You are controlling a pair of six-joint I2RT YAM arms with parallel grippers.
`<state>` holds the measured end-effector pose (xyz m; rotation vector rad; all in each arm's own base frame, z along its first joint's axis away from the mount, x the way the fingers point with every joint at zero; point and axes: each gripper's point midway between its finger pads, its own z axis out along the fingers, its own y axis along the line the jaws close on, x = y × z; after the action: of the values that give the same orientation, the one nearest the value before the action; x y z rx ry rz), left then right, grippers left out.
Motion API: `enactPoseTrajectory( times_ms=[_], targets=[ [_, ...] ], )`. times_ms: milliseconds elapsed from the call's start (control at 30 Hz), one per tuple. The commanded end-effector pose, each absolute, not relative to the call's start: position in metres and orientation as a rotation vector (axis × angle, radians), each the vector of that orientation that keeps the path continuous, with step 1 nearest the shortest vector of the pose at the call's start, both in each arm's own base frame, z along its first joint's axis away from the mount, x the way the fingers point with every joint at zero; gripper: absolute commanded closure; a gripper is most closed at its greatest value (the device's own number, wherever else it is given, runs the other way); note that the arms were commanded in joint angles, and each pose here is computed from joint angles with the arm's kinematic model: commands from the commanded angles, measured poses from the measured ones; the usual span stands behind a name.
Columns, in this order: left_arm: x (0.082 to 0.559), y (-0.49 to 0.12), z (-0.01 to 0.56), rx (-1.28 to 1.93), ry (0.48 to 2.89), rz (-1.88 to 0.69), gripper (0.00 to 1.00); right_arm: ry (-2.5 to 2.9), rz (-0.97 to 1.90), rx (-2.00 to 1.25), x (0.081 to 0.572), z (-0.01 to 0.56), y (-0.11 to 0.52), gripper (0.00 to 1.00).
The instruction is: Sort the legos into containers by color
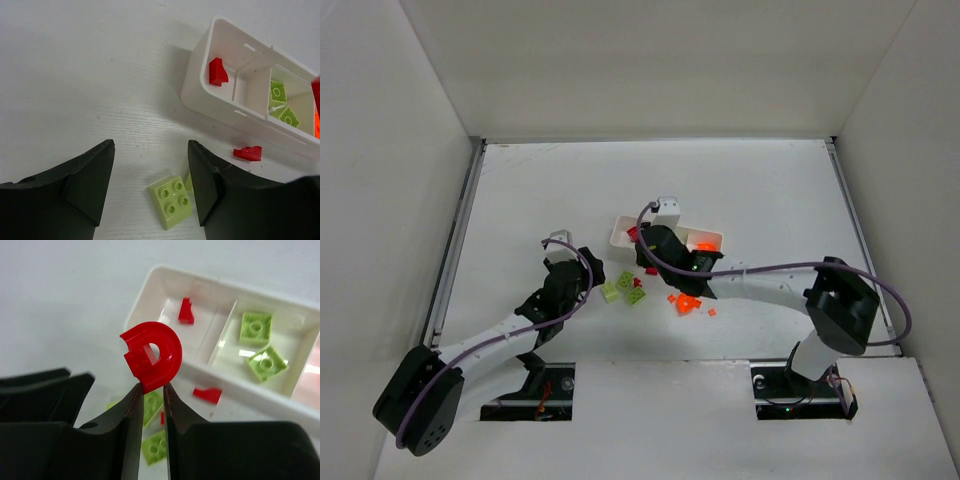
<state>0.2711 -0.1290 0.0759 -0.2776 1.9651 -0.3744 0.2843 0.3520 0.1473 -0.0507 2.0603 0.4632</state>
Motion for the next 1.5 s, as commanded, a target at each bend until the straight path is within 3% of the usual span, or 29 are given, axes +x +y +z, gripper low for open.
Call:
enactPoseTrajectory(
  times_ms=[0,367,533,767,1133,1467],
  targets=[
    [0.275,-0.129,0.080,-0.286,1.939,-0.387,0.43,1.993,0.512,-0.090,0.318,0.165,0.372,0.76],
    [0.271,-0.131,0.072,-0.298,1.986,-0.347,0.50,2.025,0.524,-0.101,0.347,0.147,0.387,0.74],
    [0.253,-0.134,0.066,-0.357,2.042,-0.353,0.50,2.024,0.521,-0.103,0.348,0.145,0.387,0.57],
    [0.226,-0.140,0.073,-0.345,2.065,-0.322,0.48,1.994,0.524,-0.090,0.341,0.160,0.374,0.50],
    [0.221,-0.161,0.056,-0.264,2.130,-0.181,0.51,1.990,0.587,-0.146,0.275,0.160,0.345,0.46],
    [0.235,-0.171,0.048,-0.258,2.111,-0.146,0.52,2.114,0.587,-0.283,0.218,0.096,0.333,0.26]
  ],
)
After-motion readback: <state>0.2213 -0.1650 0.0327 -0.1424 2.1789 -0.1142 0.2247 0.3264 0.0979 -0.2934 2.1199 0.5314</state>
